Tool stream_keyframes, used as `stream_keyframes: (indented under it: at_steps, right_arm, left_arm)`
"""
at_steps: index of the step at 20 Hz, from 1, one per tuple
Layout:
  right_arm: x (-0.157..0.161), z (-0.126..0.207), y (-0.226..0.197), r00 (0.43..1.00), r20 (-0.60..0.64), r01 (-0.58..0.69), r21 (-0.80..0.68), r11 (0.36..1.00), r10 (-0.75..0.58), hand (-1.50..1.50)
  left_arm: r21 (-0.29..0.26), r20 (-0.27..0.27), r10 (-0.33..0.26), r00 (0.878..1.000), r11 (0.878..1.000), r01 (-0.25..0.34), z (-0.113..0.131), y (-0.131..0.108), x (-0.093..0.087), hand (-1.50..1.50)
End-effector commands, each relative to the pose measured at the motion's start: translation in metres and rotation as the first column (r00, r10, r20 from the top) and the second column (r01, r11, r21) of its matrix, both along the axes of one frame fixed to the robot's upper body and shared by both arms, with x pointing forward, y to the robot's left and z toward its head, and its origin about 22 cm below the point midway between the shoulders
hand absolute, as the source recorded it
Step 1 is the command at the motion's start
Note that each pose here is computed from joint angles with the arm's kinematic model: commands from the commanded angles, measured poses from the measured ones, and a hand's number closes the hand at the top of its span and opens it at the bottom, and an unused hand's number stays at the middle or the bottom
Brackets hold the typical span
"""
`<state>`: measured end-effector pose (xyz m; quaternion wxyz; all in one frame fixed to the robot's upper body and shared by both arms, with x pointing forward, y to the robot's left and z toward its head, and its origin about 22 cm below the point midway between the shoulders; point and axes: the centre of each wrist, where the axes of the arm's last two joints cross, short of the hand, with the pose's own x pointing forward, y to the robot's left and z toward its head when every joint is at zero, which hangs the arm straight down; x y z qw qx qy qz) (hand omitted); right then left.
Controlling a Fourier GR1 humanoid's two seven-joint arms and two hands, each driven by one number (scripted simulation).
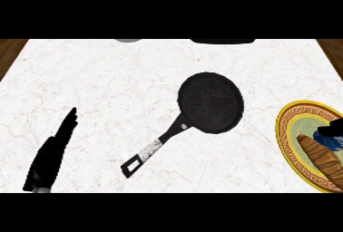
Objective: Pick the can from the plate and place it in the pan
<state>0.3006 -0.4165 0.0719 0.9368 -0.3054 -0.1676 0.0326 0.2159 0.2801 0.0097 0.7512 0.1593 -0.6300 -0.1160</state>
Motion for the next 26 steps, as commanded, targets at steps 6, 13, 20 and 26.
stream_keyframes:
  at_steps: [6,13,20,26]
  right_arm:
    - [-0.060,-0.031,0.099,0.939,-0.064,-0.336,-0.367,0.868,0.337,1.50]
    - [-0.070,0.038,0.126,0.843,0.199,-0.186,-0.764,0.618,0.499,1.50]
    - [-0.089,0.080,0.182,0.764,0.339,-0.027,-0.834,0.552,0.550,1.50]
    - [-0.045,0.100,0.220,0.700,0.436,-0.039,-0.768,0.639,0.566,1.50]
  left_arm:
    - [0.008,-0.027,0.062,0.998,0.998,-0.062,0.004,0.015,0.000,0.00]
    - [0.022,-0.019,0.046,0.999,0.999,-0.046,0.000,0.014,-0.006,0.00]
    - [-0.006,-0.010,0.002,1.000,1.000,-0.002,0.000,0.010,0.009,0.00]
    - [-0.003,0.008,-0.032,0.999,0.999,0.032,0.007,-0.005,0.018,0.00]
